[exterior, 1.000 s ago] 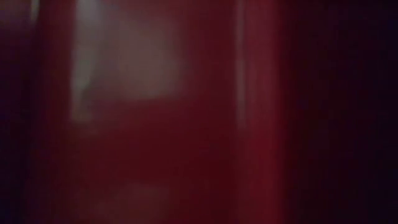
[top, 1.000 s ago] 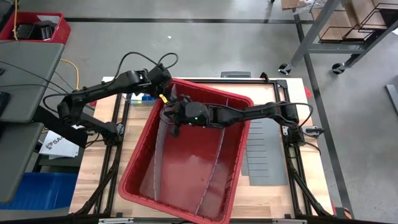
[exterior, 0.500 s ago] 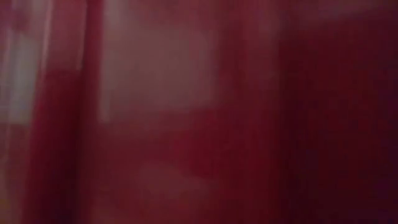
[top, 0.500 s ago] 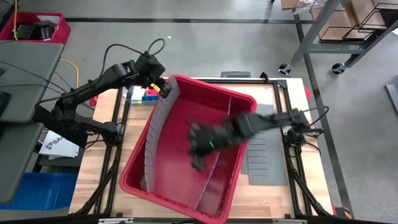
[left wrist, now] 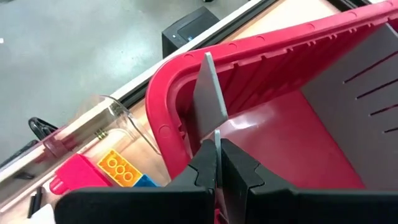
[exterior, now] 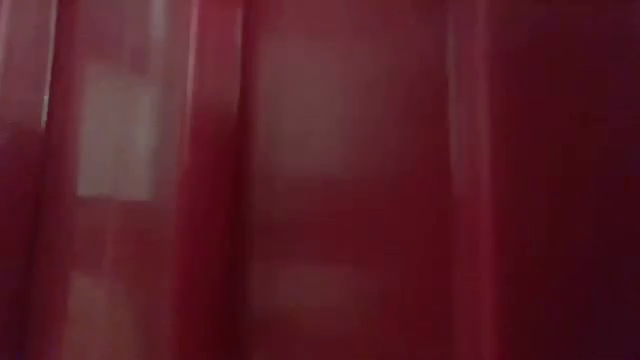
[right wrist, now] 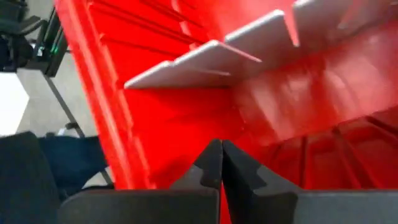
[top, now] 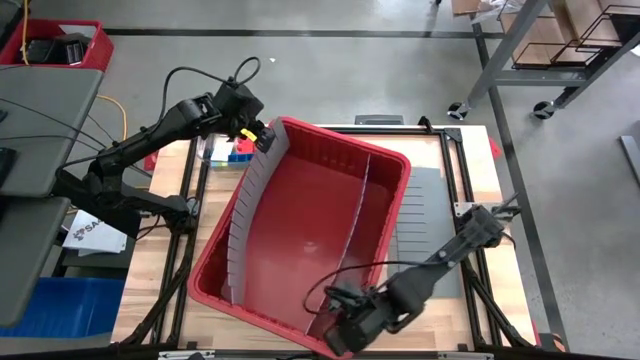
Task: Sort blocks
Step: Assemble the bin divider into the red bin
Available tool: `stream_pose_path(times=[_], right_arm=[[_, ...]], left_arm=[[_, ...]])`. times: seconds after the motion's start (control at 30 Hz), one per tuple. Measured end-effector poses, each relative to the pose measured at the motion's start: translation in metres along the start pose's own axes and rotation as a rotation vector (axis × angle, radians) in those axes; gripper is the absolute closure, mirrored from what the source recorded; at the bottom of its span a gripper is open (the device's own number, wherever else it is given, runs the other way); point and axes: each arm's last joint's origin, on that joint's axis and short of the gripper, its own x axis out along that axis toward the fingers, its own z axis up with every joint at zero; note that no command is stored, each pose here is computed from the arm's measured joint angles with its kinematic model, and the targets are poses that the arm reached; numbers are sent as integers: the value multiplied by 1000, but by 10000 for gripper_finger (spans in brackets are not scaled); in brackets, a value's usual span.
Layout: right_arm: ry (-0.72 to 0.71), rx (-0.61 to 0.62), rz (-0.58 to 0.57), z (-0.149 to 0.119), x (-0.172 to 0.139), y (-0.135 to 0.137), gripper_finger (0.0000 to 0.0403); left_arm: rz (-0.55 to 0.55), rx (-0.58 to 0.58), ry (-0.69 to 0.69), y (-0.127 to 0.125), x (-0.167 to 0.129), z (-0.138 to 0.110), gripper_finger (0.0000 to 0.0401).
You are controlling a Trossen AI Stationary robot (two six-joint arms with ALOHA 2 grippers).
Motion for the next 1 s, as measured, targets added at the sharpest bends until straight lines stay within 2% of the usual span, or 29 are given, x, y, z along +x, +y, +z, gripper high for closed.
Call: stream_pose_path(times=[0.17,0.3,0.43,0.6,0.7,1.0], right_arm=[[132,14,1,7,15,-1,403],[203,-4,-134,-2,9,-13,403],[295,-49,-361,-17,-3,-35,403],[382,-158,-513,-25,-23,-50,403],[362,-214,-502,-26,-23,-49,403],[320,-208,-433,-33,-58,-47,403]], left_arm=[[-1,-77,7,0,0,-1,401],[-32,-172,5,-1,0,0,401],[-130,-279,-26,-5,-1,6,401],[-232,-371,-81,-14,-3,13,401],[-238,-385,-84,-18,-3,13,401],[-301,-439,-114,-33,-5,15,401]])
